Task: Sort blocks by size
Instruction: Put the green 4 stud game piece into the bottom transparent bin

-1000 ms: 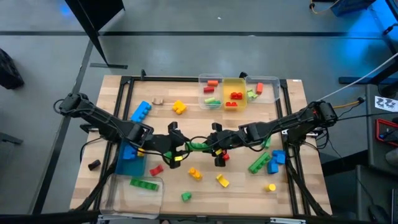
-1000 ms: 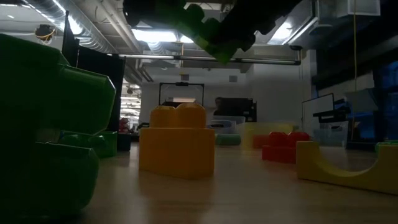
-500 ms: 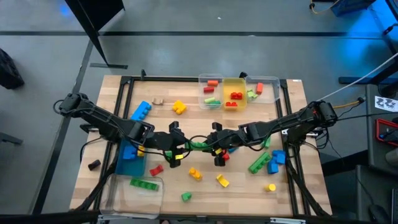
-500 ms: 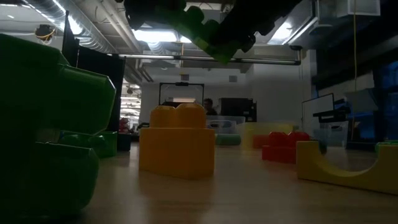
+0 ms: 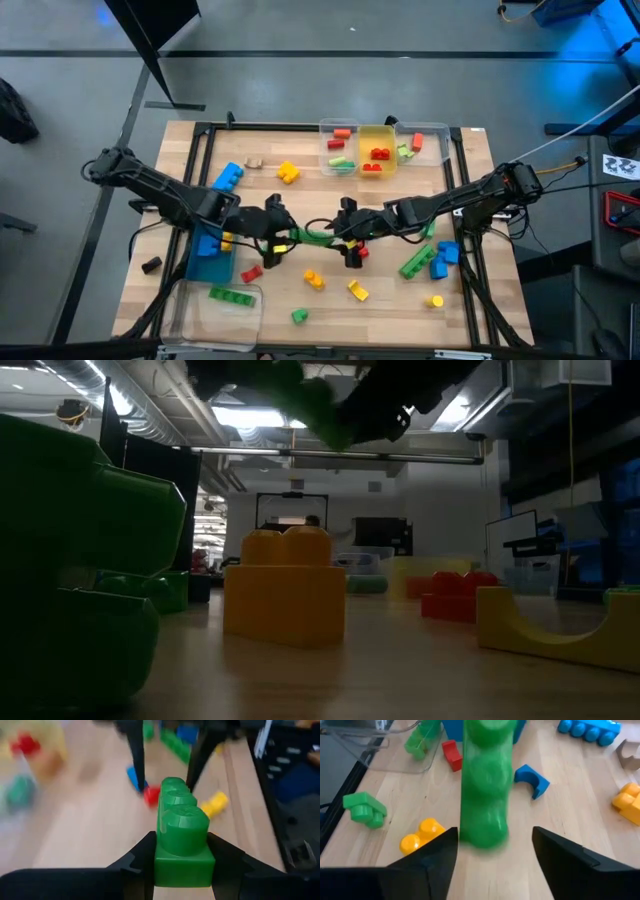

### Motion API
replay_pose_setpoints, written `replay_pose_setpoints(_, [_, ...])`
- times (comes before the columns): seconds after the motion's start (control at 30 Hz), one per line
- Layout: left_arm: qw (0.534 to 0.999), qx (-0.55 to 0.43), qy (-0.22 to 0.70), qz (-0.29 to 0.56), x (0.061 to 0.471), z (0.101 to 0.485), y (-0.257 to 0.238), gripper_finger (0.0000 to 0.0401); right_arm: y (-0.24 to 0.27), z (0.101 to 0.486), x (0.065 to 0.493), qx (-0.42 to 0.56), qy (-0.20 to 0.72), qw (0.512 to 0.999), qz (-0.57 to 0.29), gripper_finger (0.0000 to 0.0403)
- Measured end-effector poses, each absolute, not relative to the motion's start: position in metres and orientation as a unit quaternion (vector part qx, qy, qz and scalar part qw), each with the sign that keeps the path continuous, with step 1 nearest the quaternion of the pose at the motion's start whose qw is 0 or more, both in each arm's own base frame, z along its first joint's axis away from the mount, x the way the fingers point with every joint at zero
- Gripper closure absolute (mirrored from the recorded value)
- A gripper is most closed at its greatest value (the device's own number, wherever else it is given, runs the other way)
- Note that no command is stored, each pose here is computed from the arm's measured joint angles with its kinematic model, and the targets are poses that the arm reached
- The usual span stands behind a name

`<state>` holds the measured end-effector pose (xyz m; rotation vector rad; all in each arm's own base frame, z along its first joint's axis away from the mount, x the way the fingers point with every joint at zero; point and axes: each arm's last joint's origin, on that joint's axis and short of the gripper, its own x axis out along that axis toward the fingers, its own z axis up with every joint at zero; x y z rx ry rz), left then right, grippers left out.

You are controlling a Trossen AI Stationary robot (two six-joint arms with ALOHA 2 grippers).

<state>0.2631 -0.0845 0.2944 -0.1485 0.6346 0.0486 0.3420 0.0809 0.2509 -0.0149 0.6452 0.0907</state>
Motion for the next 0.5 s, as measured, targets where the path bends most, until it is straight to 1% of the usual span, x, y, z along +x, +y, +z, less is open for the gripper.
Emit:
replay_pose_setpoints(0.07, [0.932, -0.097, 0.349, 0.007, 0.252, 0.297, -0.083, 0.0280, 0.081, 0.250, 0.341, -0.007, 0.324, 0.945, 0.050, 0.0132])
replay_pose_setpoints(0.17, [0.896, -0.155, 0.412, -0.050, 0.235, 0.301, -0.083, 0.0280, 0.082, 0.248, 0.340, -0.004, 0.336, 0.940, 0.064, 0.0122])
replay_pose_setpoints(0.27, [0.840, -0.230, 0.477, -0.119, 0.218, 0.304, -0.085, 0.0280, 0.081, 0.245, 0.337, -0.007, 0.353, 0.933, 0.063, 0.0122])
replay_pose_setpoints(0.3, [0.820, -0.256, 0.494, -0.131, 0.213, 0.305, -0.086, 0.0280, 0.081, 0.245, 0.337, -0.007, 0.356, 0.932, 0.063, 0.0124])
replay_pose_setpoints(0.4, [0.757, -0.325, 0.547, -0.146, 0.200, 0.306, -0.091, 0.0280, 0.081, 0.244, 0.336, -0.008, 0.361, 0.930, 0.062, 0.0129])
replay_pose_setpoints(0.5, [0.710, -0.363, 0.585, -0.148, 0.190, 0.307, -0.100, 0.0280, 0.081, 0.244, 0.336, -0.009, 0.363, 0.930, 0.062, 0.0133])
